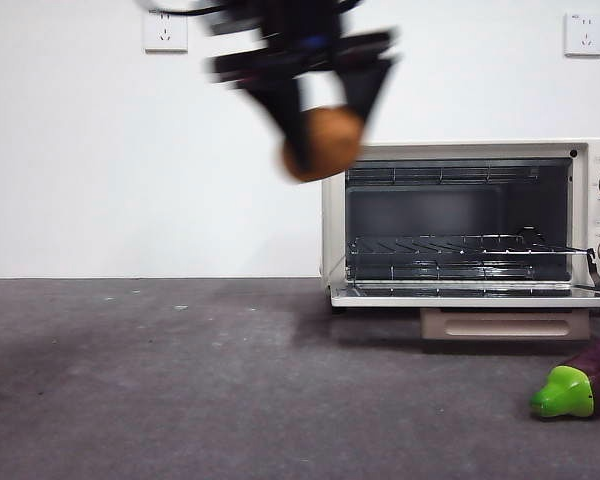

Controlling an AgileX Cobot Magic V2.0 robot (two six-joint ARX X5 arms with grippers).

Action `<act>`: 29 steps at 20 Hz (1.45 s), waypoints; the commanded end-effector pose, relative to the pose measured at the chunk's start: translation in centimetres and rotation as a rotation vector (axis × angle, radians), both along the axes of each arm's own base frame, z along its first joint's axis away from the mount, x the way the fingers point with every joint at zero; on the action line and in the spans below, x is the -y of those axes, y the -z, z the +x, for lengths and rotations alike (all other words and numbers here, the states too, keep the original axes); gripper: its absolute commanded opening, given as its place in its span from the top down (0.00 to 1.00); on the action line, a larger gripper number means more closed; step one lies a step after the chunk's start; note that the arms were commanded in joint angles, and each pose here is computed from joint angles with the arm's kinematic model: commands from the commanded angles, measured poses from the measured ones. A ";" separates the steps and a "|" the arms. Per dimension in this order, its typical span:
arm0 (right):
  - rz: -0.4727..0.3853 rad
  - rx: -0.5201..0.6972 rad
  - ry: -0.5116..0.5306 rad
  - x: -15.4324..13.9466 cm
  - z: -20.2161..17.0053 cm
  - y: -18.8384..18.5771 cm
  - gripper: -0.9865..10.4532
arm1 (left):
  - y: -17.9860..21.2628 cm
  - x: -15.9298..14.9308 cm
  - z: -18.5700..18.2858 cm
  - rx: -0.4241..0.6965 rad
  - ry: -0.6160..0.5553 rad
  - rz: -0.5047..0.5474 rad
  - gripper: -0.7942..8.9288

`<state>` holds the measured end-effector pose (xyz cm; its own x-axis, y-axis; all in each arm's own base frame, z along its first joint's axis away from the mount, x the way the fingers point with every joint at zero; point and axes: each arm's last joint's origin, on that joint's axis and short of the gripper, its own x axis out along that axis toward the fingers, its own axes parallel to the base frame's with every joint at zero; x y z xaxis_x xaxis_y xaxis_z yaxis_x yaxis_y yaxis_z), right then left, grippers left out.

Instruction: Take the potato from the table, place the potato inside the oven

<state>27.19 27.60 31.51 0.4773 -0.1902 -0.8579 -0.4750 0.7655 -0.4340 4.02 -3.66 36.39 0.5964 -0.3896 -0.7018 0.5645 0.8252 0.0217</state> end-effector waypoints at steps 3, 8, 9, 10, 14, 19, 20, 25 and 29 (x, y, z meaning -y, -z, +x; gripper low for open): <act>0.068 0.065 0.151 6.4 -2.8 0.2 0.89 | 0.2 0.1 0.1 -0.002 -0.007 -0.002 0.92; 0.281 0.124 0.271 13.5 -5.4 1.9 0.89 | 0.2 0.1 0.1 -0.005 -0.013 -0.007 0.92; 0.313 0.129 0.293 14.6 -5.7 2.3 0.89 | 0.2 0.1 0.1 -0.005 -0.013 -0.007 0.92; 0.369 0.123 0.294 15.6 -5.9 2.7 0.89 | 0.2 0.1 0.1 -0.007 -0.015 -0.009 0.92; 0.553 0.125 0.266 17.7 -5.5 4.5 0.89 | 0.2 0.1 0.1 -0.013 -0.025 -0.016 0.92; 0.641 0.275 0.265 17.5 -2.6 5.7 0.89 | 0.2 0.1 0.1 -0.013 -0.025 -0.016 0.92; 0.656 0.296 0.271 17.3 -2.0 6.0 0.89 | 0.2 0.1 0.1 -0.014 -0.025 -0.015 0.92; 0.690 0.345 0.292 16.3 0.8 8.0 0.89 | 0.2 0.2 0.2 -0.017 -0.025 -0.011 0.92; 0.699 0.403 0.313 15.7 2.4 8.7 0.89 | 0.2 0.5 0.5 -0.014 -0.041 0.012 0.92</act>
<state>29.34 11.81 22.97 0.7822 0.1479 -0.6052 -0.1189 0.9890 0.0880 4.41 -4.00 36.33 0.6004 -0.3633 -0.7124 0.5371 0.8432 0.0226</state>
